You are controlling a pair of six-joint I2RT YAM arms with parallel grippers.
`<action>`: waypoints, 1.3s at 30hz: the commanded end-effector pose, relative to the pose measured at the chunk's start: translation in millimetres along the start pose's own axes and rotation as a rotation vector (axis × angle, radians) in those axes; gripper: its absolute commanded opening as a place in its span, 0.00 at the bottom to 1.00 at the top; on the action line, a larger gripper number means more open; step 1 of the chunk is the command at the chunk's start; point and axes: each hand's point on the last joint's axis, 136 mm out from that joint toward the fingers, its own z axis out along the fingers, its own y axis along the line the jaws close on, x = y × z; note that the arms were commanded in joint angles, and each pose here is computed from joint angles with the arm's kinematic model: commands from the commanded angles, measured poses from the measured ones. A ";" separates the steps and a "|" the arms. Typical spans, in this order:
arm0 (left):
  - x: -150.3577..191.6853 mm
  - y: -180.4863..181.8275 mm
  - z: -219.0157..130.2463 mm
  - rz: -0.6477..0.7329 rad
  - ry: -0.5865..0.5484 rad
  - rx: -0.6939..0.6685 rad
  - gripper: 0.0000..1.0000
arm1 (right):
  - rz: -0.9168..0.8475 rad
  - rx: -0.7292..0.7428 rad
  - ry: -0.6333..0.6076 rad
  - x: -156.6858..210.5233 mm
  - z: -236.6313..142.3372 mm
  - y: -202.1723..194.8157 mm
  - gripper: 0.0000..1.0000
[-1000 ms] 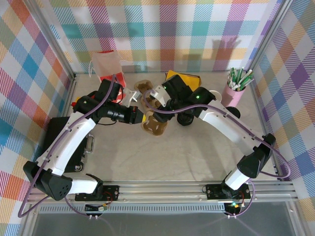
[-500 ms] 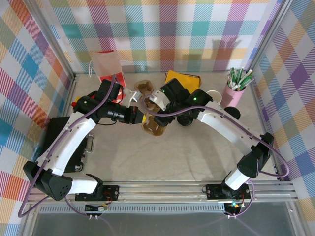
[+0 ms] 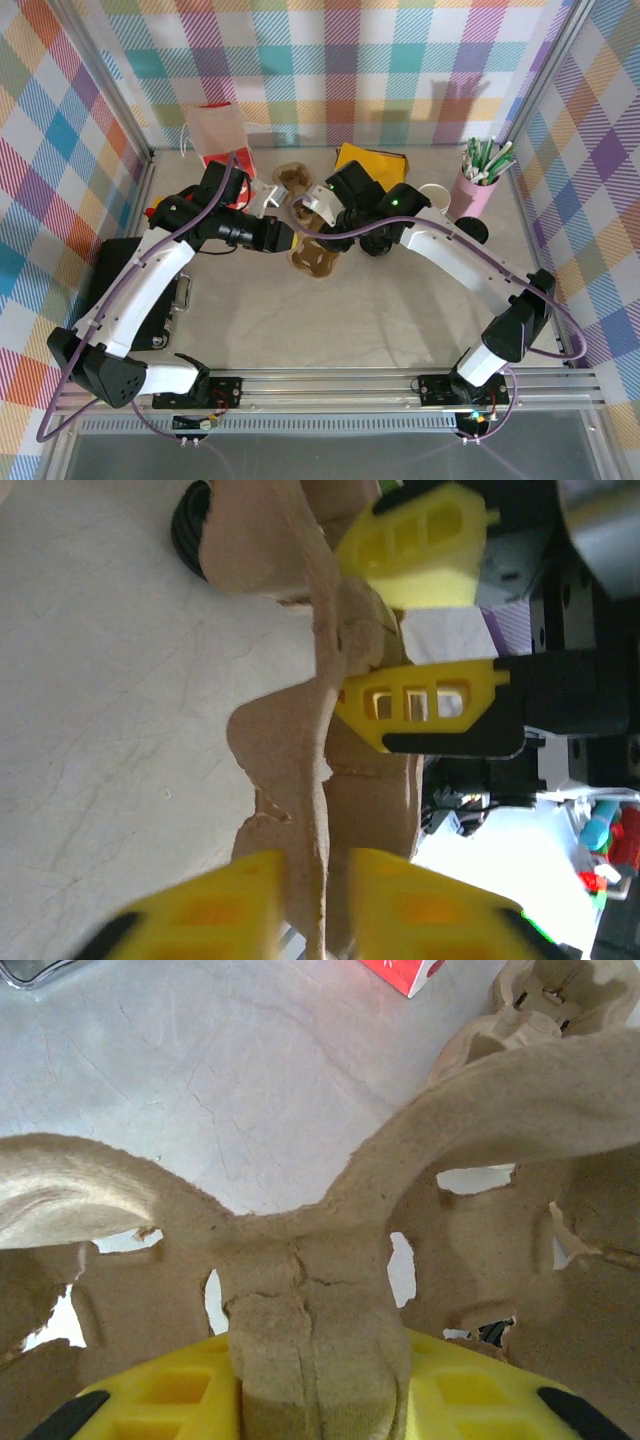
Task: Pack the takeout coffee
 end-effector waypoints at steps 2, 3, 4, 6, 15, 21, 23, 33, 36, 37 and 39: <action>-22.9 9.0 -24.4 -0.048 -0.116 -0.112 0.57 | 0.008 0.009 -0.003 8.0 -3.7 2.5 0.32; -29.9 14.8 -31.6 -0.071 -0.148 -0.147 0.61 | 0.017 0.014 0.001 10.8 -3.4 1.7 0.32; -38.7 23.5 -41.6 -0.102 -0.188 -0.194 0.64 | 0.024 0.021 0.009 14.4 -2.2 0.9 0.32; -55.1 44.6 -64.8 -0.163 -0.269 -0.312 0.68 | 0.040 0.027 0.022 20.5 -1.5 0.2 0.32; -121.3 143.4 -154.0 -0.343 -0.548 -0.743 0.75 | 0.089 0.024 0.048 46.3 -4.6 4.7 0.32; -151.5 212.1 -160.7 -0.474 -0.540 -0.819 0.66 | 0.103 0.013 0.045 56.2 -14.1 9.7 0.33; -157.3 232.0 -157.3 -0.505 -0.512 -0.841 0.64 | 0.105 0.011 0.043 58.0 -17.8 11.0 0.33; -177.5 288.7 -135.1 -0.538 -0.411 -0.892 0.49 | 0.098 0.015 0.038 62.0 -30.1 12.0 0.33; -178.2 295.6 -130.2 -0.539 -0.401 -0.898 0.41 | 0.094 0.019 0.036 61.8 -33.4 11.5 0.33; -177.7 297.3 -129.4 -0.541 -0.398 -0.901 0.37 | 0.091 0.019 0.030 60.9 -35.5 11.5 0.33; -177.8 297.5 -128.5 -0.538 -0.395 -0.899 0.28 | 0.089 0.019 0.023 59.9 -38.8 11.6 0.33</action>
